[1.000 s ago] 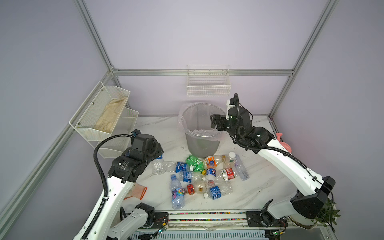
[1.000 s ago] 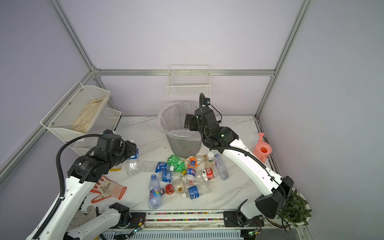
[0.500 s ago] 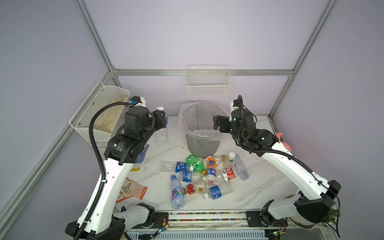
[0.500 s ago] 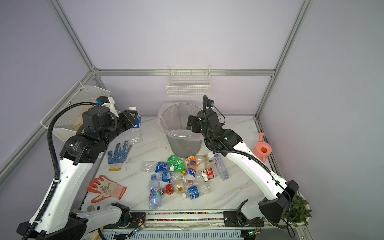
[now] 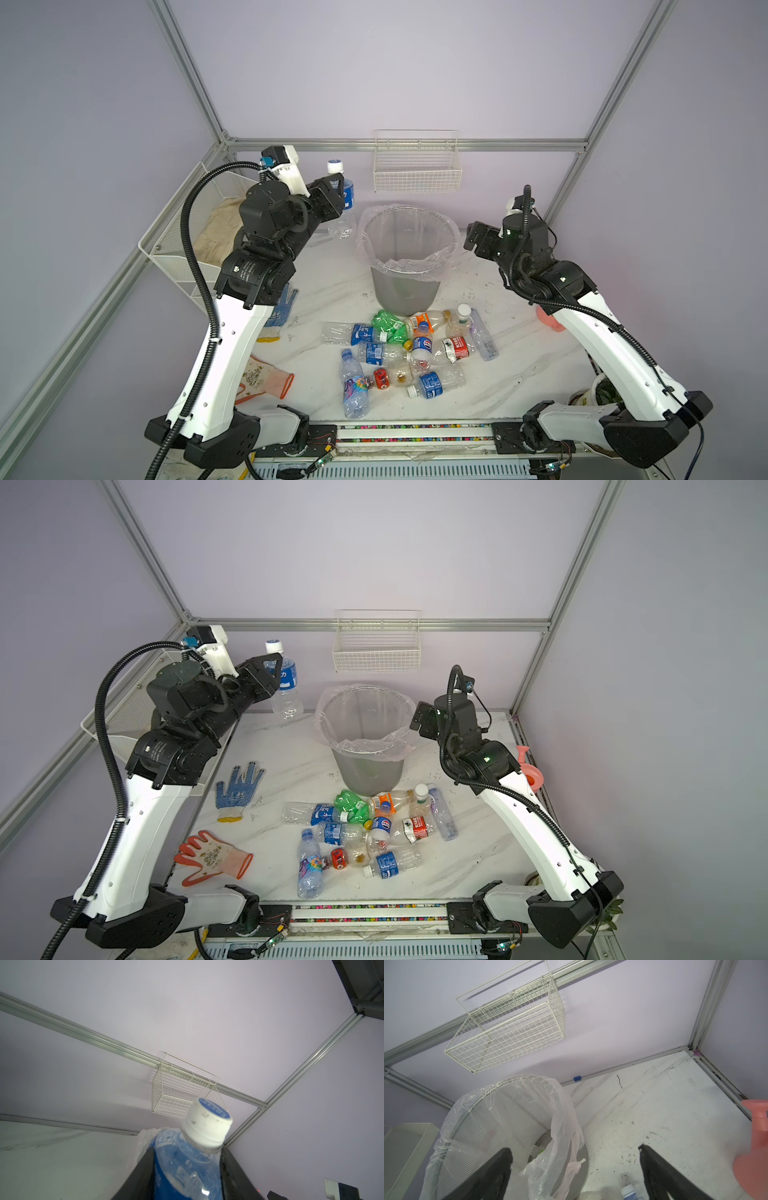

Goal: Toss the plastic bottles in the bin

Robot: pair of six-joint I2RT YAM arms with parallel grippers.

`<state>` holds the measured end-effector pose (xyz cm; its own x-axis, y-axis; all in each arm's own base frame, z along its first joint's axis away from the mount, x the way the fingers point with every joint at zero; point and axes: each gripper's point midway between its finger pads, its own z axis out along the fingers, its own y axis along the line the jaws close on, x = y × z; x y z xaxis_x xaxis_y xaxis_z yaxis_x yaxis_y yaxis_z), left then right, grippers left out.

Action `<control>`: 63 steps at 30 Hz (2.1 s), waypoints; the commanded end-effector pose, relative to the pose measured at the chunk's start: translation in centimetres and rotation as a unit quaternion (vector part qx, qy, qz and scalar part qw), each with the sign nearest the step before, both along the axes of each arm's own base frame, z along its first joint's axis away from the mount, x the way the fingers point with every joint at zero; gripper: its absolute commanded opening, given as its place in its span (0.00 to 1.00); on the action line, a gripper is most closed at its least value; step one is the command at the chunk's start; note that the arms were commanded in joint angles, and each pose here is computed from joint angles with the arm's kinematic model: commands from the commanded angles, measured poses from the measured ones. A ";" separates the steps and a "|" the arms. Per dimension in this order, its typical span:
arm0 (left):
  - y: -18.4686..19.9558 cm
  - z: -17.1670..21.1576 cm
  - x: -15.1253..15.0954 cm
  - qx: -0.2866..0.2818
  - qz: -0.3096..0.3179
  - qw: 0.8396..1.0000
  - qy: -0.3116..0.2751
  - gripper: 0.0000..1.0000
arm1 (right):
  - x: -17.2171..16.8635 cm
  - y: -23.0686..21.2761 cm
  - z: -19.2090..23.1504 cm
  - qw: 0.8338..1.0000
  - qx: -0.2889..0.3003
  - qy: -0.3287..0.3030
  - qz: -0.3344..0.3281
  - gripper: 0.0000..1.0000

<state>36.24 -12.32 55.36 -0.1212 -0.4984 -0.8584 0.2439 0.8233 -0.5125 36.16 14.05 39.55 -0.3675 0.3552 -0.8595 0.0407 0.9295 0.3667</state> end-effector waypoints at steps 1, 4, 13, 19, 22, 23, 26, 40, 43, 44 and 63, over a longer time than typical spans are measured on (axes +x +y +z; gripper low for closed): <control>-1.2 5.5 -1.0 -0.018 -0.028 0.996 -0.088 0.45 | -0.5 0.0 -0.3 1.000 0.006 0.009 0.006 0.97; -3.0 4.9 0.5 -0.019 -0.042 0.995 -0.087 0.45 | -0.5 -0.2 -0.1 1.000 0.008 0.007 0.005 0.97; -6.6 -1.8 5.4 0.036 -0.066 0.997 -0.006 0.56 | -0.9 0.6 0.3 0.999 0.026 0.006 0.028 0.98; -2.1 -8.0 2.7 0.026 -0.049 0.996 0.068 0.67 | -1.1 1.0 -0.6 0.999 0.017 0.010 0.043 0.97; -1.1 -9.7 0.6 0.040 -0.045 0.995 0.084 0.71 | -1.1 2.3 -1.2 0.997 0.024 0.009 0.079 0.97; -0.7 -10.3 0.0 0.045 -0.041 0.994 0.093 0.72 | -1.1 2.8 -1.6 0.996 0.023 0.014 0.090 0.97; 0.2 -11.5 -1.6 0.054 -0.033 0.992 0.108 0.73 | -1.1 3.6 -2.6 0.993 0.021 0.021 0.110 0.98; 0.5 -18.8 -7.5 0.107 -0.051 0.977 0.176 0.78 | -2.0 2.9 -4.5 0.993 -0.001 0.048 0.108 0.98; -0.5 -18.8 -8.2 0.130 -0.069 0.974 0.174 0.79 | -1.9 2.8 -5.1 0.993 0.002 0.058 0.101 0.97; -0.8 -19.0 -8.3 0.132 -0.078 0.972 0.177 0.79 | -1.8 2.9 -5.2 0.993 0.001 0.061 0.100 0.97; -16.0 -28.8 -18.2 0.306 -0.367 0.855 0.200 0.78 | 0.2 0.4 0.1 0.998 -0.004 0.015 0.061 0.97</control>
<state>19.75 -25.99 29.79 -0.5666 0.2372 -0.7891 0.6438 0.7252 -0.2443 36.07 16.19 37.21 -0.4844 0.2845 -0.8273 -0.0832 0.9264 0.3672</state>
